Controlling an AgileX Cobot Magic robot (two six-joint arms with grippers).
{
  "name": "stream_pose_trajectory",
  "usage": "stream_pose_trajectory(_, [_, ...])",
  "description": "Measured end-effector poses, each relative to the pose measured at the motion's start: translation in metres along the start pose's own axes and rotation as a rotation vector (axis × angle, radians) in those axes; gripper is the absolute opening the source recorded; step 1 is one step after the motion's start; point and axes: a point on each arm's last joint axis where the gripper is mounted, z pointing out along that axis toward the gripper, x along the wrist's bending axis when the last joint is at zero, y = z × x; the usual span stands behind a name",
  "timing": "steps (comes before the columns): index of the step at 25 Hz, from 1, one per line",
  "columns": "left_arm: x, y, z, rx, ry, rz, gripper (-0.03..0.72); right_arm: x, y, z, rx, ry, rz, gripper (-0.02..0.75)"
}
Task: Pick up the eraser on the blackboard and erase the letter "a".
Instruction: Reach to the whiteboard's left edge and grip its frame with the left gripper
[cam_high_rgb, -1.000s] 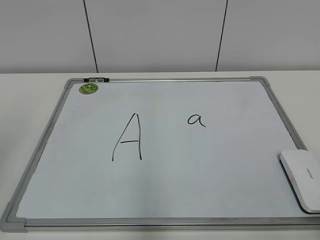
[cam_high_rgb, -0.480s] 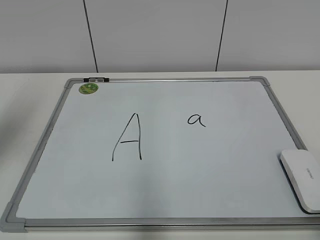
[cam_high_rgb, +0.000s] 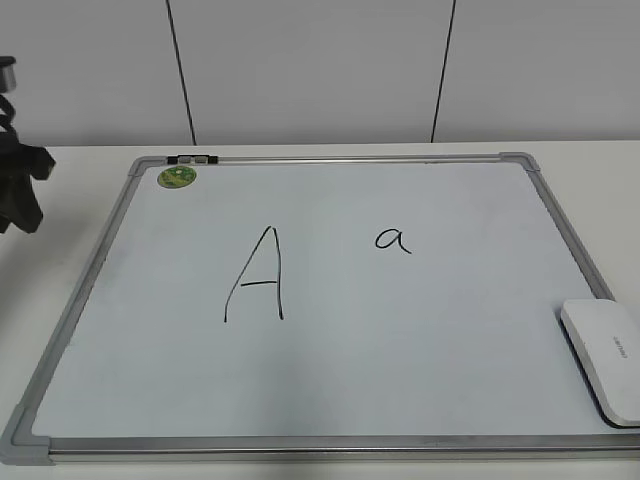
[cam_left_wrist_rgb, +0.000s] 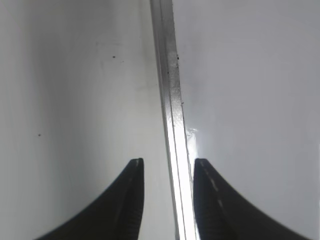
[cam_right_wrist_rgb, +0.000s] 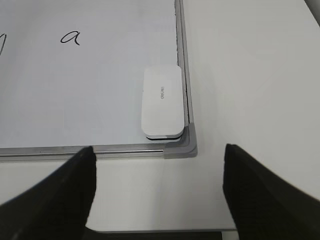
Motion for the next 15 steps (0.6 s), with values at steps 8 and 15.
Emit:
stream_pose_trajectory(8, [0.002,0.037,0.053,0.056,0.012,0.012,0.243,0.0,0.0,0.0,0.0,0.0,0.0,0.586])
stream_pose_trajectory(15, [0.002,0.058,0.091,0.094,-0.007,-0.005,0.243,0.0,0.0,0.0,0.0,0.0,0.0,0.587])
